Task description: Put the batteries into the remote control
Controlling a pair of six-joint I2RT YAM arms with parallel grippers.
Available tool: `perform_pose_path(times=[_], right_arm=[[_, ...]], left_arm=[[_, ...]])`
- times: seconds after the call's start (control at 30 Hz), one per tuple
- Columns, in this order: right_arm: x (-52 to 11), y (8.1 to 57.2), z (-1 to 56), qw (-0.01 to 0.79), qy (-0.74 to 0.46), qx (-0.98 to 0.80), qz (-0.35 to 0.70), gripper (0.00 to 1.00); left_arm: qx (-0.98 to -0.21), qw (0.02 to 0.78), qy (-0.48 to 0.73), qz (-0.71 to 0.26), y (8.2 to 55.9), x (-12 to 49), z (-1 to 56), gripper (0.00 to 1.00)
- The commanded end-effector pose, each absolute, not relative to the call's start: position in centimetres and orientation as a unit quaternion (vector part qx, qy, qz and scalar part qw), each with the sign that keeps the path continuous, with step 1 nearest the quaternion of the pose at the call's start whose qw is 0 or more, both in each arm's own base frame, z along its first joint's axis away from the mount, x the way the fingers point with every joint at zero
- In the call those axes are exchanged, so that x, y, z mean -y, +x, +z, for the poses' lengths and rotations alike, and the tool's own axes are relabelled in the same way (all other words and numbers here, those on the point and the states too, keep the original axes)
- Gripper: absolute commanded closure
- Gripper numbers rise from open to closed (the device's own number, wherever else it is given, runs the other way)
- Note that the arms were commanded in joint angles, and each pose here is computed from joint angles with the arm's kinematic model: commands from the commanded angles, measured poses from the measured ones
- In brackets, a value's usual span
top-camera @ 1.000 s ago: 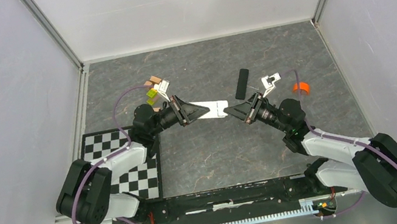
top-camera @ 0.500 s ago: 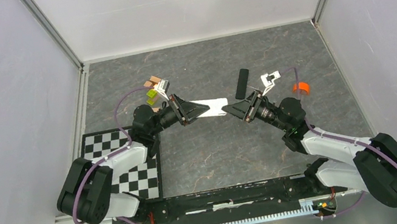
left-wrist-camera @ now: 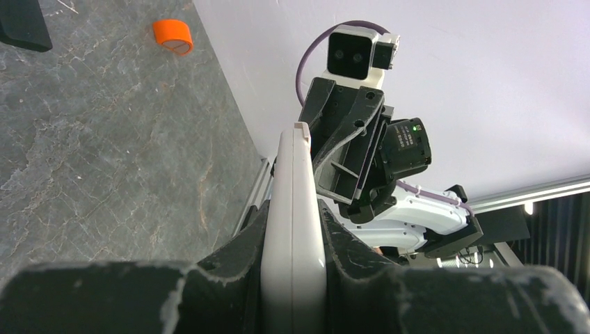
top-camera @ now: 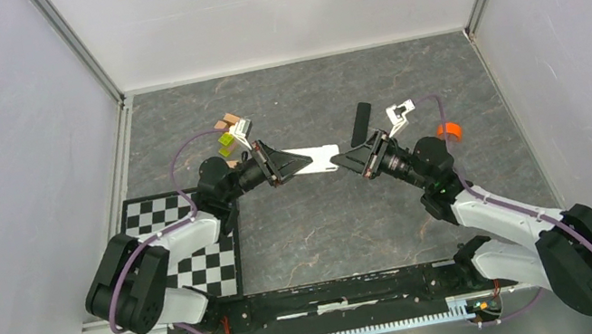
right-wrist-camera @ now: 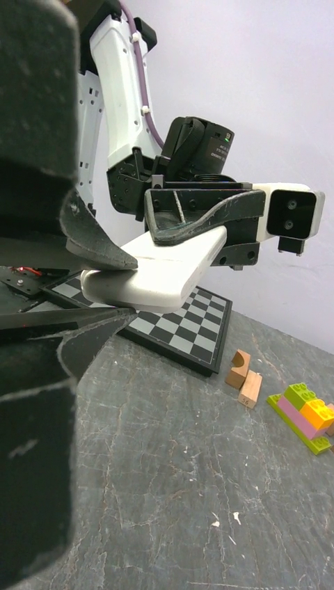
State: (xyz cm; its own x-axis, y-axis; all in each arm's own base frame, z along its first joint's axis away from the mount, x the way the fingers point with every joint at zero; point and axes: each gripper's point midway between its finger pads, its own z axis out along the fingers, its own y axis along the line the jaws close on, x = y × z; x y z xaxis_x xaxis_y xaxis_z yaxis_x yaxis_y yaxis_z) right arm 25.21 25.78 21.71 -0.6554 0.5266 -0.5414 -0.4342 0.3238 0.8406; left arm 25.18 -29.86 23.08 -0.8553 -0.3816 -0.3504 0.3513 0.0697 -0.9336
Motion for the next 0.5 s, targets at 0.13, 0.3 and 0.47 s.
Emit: perform_pose_path(times=[0.13, 0.3, 0.47], right_arm=[[-25.8, 24.7, 19.7, 0.384, 0.023, -0.737, 0.555, 0.77], [-25.4, 25.6, 19.4, 0.413, -0.008, -0.752, 0.515, 0.76], [-25.3, 25.9, 19.8, 0.428, -0.017, -0.746, 0.51, 0.71]], left_arm=[[-0.62, 0.336, 0.048, -0.708, 24.7, 30.2, 27.0, 0.98], [-0.626, 0.343, 0.045, -0.699, 25.1, 30.2, 26.5, 0.98], [-0.641, 0.328, 0.029, -0.693, 25.5, 30.4, 25.7, 0.98]])
